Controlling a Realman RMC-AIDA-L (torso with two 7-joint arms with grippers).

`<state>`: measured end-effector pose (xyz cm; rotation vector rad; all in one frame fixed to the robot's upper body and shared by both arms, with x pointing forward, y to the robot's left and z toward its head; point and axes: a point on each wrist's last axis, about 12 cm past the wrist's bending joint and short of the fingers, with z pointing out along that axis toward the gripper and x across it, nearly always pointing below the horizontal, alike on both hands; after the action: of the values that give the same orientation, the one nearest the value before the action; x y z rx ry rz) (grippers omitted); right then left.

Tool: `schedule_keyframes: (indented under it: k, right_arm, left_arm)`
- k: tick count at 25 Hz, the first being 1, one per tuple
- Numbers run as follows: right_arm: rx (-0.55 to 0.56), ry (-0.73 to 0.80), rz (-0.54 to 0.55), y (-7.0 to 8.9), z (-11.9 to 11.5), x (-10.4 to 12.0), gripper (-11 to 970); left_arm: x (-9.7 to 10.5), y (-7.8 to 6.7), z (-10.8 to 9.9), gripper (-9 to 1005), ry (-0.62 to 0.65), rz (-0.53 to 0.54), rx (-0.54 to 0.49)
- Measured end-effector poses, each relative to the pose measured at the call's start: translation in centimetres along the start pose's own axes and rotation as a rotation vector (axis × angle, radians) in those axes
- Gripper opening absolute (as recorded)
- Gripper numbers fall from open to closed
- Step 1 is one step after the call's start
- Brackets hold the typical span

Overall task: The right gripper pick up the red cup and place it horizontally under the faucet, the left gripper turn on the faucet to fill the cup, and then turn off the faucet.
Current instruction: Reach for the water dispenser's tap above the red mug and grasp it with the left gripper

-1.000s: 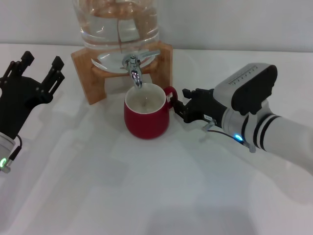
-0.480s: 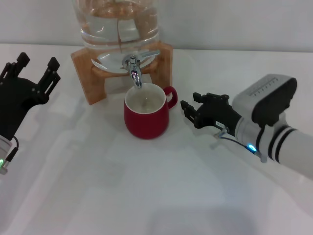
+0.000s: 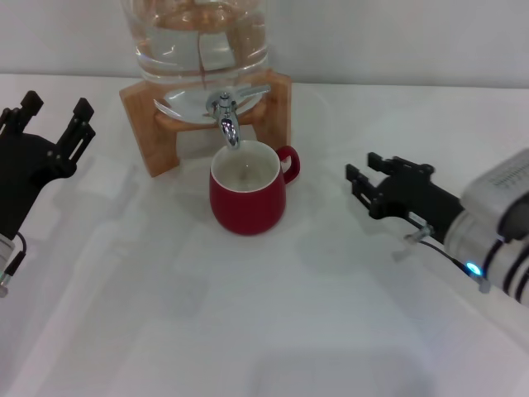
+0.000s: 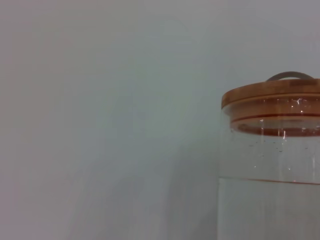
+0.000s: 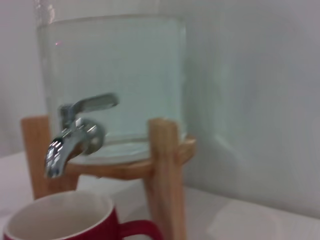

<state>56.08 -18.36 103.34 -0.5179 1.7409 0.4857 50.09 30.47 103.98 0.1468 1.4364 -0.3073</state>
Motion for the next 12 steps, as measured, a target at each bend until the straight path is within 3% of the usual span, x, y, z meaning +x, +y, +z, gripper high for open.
schedule_keyframes:
  k: [12]
  right_arm:
    - [0.093, -0.144, -0.013, -1.6, -4.7, 1.4, 392]
  left_arm:
    - [0.0, 0.0, 0.2, 756, 0.001, 0.001, 0.002]
